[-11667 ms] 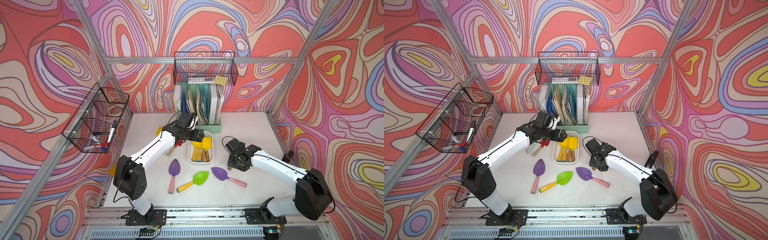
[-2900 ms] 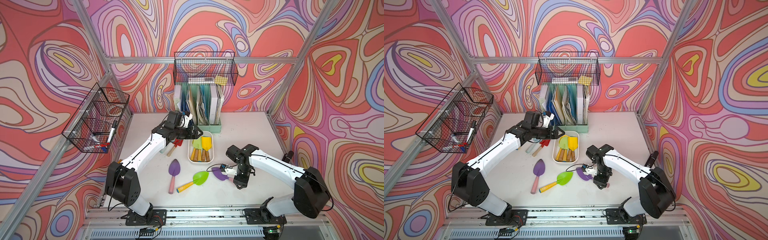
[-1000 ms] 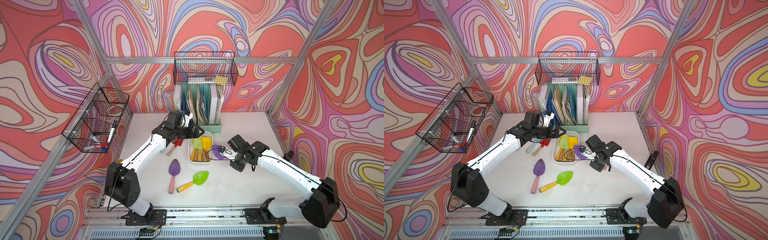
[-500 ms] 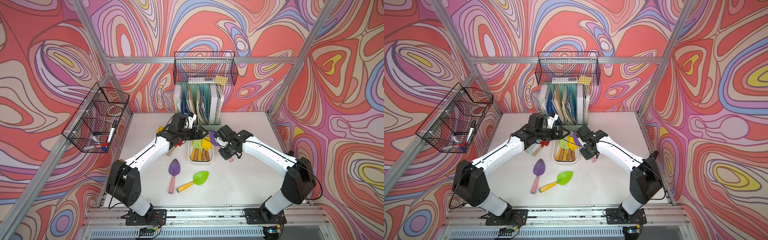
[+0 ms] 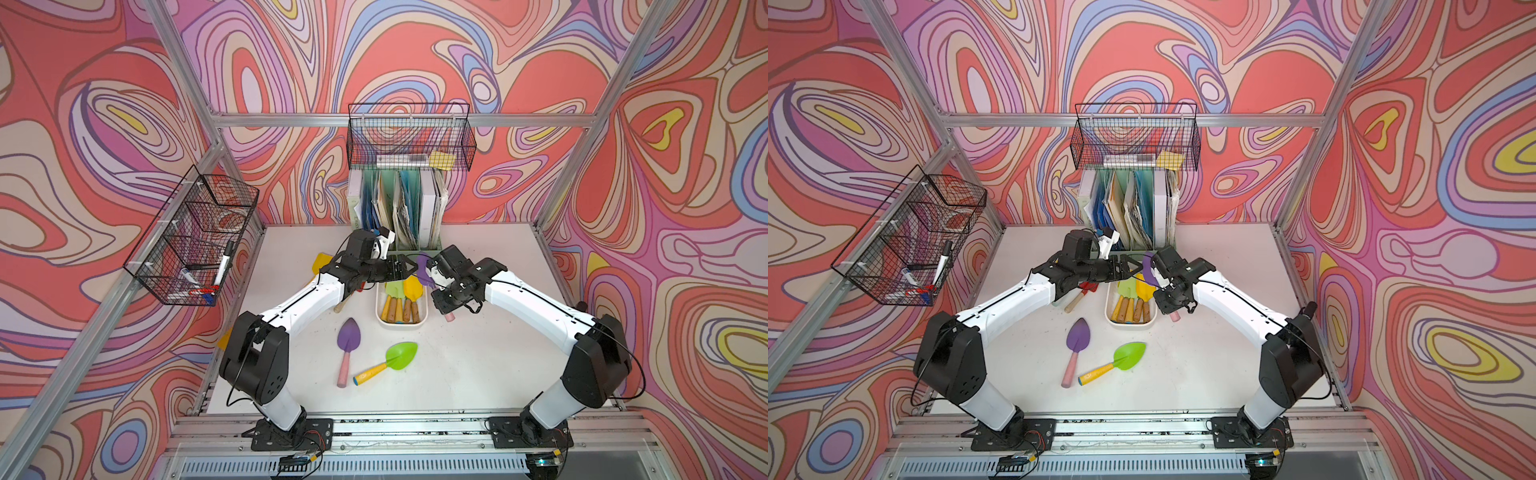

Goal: Put the shovel into the storage box
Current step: Pick up the shovel from the center of the board.

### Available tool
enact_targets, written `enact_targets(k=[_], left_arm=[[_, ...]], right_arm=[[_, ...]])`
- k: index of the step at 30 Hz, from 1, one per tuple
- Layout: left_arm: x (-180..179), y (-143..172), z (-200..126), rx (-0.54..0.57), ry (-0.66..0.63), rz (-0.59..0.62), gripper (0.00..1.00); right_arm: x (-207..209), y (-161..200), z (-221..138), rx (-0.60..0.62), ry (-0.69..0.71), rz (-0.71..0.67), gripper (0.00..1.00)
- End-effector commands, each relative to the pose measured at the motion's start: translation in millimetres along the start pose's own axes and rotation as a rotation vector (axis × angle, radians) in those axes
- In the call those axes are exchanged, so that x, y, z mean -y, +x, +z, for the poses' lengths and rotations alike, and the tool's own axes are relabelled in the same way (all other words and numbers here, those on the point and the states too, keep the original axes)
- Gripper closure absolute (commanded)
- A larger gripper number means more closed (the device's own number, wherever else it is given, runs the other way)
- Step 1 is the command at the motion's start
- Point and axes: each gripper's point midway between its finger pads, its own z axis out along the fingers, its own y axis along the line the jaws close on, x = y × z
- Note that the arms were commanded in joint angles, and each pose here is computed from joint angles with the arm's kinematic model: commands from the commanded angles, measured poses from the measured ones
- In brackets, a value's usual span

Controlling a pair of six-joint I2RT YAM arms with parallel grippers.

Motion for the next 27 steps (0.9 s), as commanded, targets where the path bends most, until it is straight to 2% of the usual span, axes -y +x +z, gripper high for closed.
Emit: enact_targets(k=[1,17,27], left_arm=[[8.3,-1.7,7.7,0.009,0.046,0.016,0.32],[8.3,-0.8,20.4,0.003,0.039,0.023,0.66],[6.2,-0.2,26.6,-0.007,-0.006,0.048,0.83]], right_arm=[[-7.9,-21.2,-21.4,0.094,-0.049,0.019,1.0],[-19.7,-27.1,-29.5,0.101,-0.114,0.01,1.0],[-22.6,-29.2,-29.4,0.101,-0.132,0.026,1.0]])
